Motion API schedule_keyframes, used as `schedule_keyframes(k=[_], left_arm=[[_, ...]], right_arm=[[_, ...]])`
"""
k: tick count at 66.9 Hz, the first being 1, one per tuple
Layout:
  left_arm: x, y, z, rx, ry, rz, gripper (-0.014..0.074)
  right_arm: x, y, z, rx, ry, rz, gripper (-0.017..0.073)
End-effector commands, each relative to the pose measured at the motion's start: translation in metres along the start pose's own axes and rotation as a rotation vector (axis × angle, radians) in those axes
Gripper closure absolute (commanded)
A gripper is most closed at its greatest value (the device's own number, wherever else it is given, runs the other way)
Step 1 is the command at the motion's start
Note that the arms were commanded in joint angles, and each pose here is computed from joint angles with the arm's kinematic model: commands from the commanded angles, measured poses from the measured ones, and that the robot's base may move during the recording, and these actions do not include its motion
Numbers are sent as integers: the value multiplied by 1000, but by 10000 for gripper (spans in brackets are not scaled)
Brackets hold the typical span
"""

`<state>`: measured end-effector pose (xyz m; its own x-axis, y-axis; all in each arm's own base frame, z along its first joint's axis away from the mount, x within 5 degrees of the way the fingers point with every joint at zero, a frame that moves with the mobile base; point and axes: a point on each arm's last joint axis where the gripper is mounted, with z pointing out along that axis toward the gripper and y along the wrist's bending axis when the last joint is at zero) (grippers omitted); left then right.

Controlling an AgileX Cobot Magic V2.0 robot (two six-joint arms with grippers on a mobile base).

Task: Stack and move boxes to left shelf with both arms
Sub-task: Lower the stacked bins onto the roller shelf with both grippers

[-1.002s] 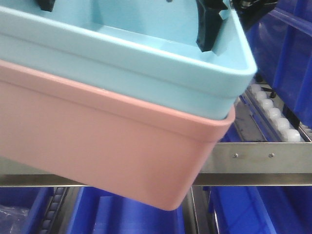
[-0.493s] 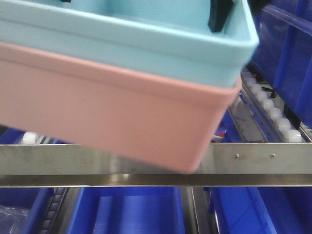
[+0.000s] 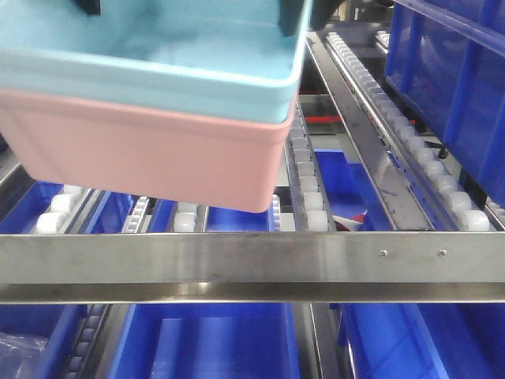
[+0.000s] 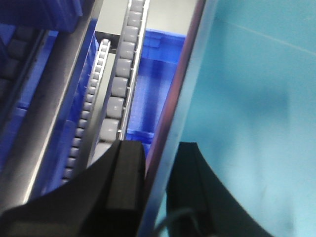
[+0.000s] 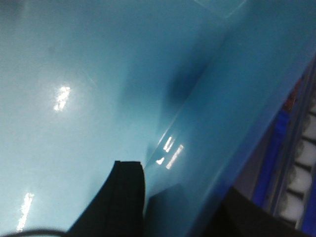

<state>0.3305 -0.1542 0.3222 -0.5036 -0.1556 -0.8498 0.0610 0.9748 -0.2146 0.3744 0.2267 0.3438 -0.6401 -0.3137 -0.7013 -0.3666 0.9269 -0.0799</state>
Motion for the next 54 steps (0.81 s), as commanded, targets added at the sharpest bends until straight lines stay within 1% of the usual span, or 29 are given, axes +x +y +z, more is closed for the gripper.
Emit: schedule_keyframes(k=[1, 11, 16, 25, 27, 38, 44, 46, 50, 54], left_arm=[[-31, -32, -15, 357, -189, -61, 607], [-23, -24, 10, 355, -166, -65, 607], [-16, -21, 25, 342, -140, -66, 607], [-8, -16, 44, 364, -125, -71, 607], [-5, -14, 49, 359, -117, -72, 607], [-2, -12, 54, 355, -108, -65, 600], [-2, -11, 55, 352, -107, -64, 568], [-2, -11, 55, 352, -107, -64, 543], [-2, -12, 55, 361, -111, -50, 473], [-2, -12, 55, 361, -114, -9, 363]], right_arm=[[-41, 14, -33, -110, -277, -33, 502], [-48, 13, -7, -95, -268, -33, 502], [-49, 8, 7, -84, -272, -29, 502], [-46, 1, 29, -72, -270, -21, 502], [-45, 1, 32, -70, -265, -21, 502], [-42, -1, 38, -63, -241, -19, 502], [-42, -1, 38, -64, -241, -19, 494], [-42, -1, 38, -64, -240, -19, 479], [-41, -1, 38, -62, -231, -19, 395], [-41, -2, 37, -60, -219, -18, 254]])
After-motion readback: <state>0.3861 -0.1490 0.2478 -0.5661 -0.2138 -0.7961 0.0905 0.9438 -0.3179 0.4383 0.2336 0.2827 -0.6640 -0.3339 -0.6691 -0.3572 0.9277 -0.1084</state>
